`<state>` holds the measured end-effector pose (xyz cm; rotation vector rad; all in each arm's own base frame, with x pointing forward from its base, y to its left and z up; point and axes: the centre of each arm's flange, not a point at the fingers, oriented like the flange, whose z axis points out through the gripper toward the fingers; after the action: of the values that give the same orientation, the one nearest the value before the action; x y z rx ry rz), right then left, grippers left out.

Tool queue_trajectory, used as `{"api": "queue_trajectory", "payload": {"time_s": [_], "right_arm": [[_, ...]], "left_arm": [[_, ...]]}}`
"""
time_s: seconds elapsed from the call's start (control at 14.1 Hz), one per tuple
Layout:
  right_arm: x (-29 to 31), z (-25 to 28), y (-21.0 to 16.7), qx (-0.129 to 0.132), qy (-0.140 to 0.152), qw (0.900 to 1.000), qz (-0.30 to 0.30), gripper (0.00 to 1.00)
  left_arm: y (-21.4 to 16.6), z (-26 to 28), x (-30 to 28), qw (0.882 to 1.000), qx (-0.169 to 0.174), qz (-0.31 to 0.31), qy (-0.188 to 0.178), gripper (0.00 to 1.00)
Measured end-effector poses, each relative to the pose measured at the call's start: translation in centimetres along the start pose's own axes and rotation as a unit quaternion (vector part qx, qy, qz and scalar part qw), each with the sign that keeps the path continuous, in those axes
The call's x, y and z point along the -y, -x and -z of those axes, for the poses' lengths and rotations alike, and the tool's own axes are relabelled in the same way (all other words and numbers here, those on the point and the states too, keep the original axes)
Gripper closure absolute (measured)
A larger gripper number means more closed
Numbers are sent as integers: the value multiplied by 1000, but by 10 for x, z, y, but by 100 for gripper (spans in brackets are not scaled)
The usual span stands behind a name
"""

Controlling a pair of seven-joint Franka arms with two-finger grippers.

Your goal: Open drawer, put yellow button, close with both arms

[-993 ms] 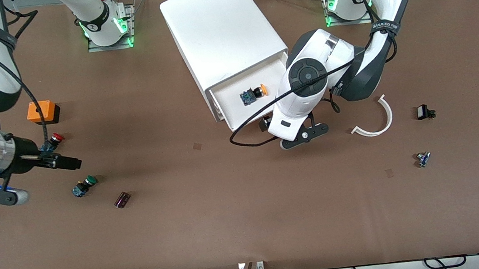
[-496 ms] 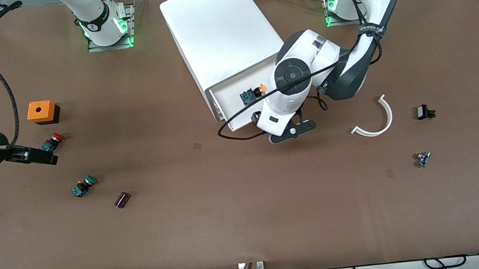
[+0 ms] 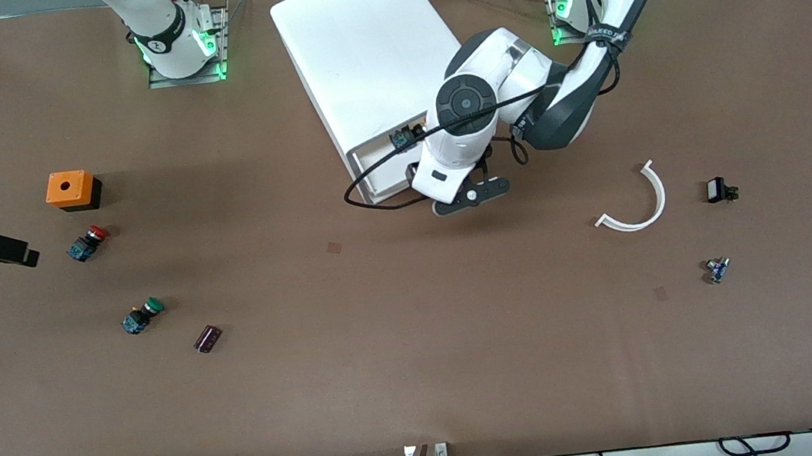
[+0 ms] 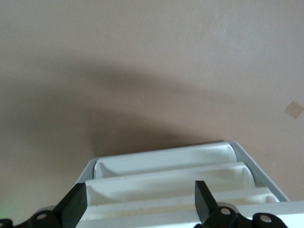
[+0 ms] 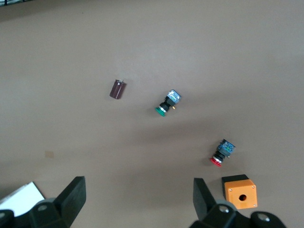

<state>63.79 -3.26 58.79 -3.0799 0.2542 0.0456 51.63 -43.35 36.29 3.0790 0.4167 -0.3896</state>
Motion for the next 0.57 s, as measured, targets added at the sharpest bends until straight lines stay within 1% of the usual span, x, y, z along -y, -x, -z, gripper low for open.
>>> {"api": "queue_trajectory", "payload": {"time_s": [0.14,0.35,0.57], "right_arm": [[-14,5,9,-1,6,1000,12,0],[-11,7,18,0,25,999,27,0],[-7,3,30,8,37,999,34,0]], "left_arm": [[14,-6,-4,1000,16,3,1,0],[23,-12,-6,999,42,10,6,0],[26,-15,-6,999,48,10,6,0]]}}
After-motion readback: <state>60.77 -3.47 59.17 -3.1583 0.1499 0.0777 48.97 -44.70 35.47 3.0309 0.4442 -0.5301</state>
